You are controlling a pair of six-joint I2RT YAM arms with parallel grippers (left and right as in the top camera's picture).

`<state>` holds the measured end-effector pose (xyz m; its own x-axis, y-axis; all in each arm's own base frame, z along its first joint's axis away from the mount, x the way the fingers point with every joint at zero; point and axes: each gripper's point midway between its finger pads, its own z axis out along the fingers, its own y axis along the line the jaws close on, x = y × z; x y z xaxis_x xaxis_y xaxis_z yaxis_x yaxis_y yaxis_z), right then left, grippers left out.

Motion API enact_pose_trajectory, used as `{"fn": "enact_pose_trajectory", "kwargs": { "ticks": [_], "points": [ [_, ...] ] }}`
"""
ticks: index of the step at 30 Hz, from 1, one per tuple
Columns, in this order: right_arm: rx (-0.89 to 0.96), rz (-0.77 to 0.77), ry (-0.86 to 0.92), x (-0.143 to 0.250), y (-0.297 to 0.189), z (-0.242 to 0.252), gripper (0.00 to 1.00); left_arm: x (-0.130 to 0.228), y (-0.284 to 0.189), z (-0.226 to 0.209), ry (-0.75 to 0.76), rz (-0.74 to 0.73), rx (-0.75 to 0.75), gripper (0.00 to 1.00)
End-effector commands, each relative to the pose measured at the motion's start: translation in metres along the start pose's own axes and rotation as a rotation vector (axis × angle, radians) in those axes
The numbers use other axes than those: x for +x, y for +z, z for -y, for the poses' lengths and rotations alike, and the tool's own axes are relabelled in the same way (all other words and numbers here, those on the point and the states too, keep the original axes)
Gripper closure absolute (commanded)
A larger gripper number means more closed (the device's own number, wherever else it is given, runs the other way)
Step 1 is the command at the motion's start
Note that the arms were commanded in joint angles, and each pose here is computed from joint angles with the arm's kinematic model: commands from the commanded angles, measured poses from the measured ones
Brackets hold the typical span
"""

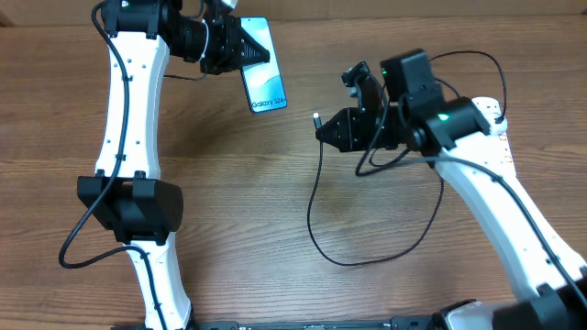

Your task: Plug charger to phone and switch on socket

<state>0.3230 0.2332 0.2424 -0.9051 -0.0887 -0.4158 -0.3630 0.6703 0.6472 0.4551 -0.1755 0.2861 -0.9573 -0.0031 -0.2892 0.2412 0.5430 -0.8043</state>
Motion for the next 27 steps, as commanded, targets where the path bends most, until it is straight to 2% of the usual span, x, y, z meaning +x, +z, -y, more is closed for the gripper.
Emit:
{"fn": "enact_pose_trajectory", "kwargs": {
  "ticks": [1,8,16,20,27],
  "points": [
    [-0.048,0.028,-0.047,0.006,-0.016,-0.018,0.96,0.002,-0.009,0.038,0.11,0.009,0.141,0.96],
    [-0.08,0.095,-0.026,0.013,-0.032,-0.03,0.96,0.001,-0.013,0.057,0.142,0.012,0.251,0.96],
    [-0.177,0.146,-0.032,0.012,-0.014,-0.036,0.96,-0.001,-0.023,0.087,0.205,0.013,0.433,0.96],
    [-0.198,0.171,-0.087,0.008,-0.01,-0.05,0.96,0.001,-0.026,0.092,0.168,-0.002,0.465,0.96],
    [-0.231,0.184,-0.061,0.005,-0.008,-0.063,0.96,0.003,-0.024,0.096,0.122,-0.022,0.476,0.96]
  ]
}}
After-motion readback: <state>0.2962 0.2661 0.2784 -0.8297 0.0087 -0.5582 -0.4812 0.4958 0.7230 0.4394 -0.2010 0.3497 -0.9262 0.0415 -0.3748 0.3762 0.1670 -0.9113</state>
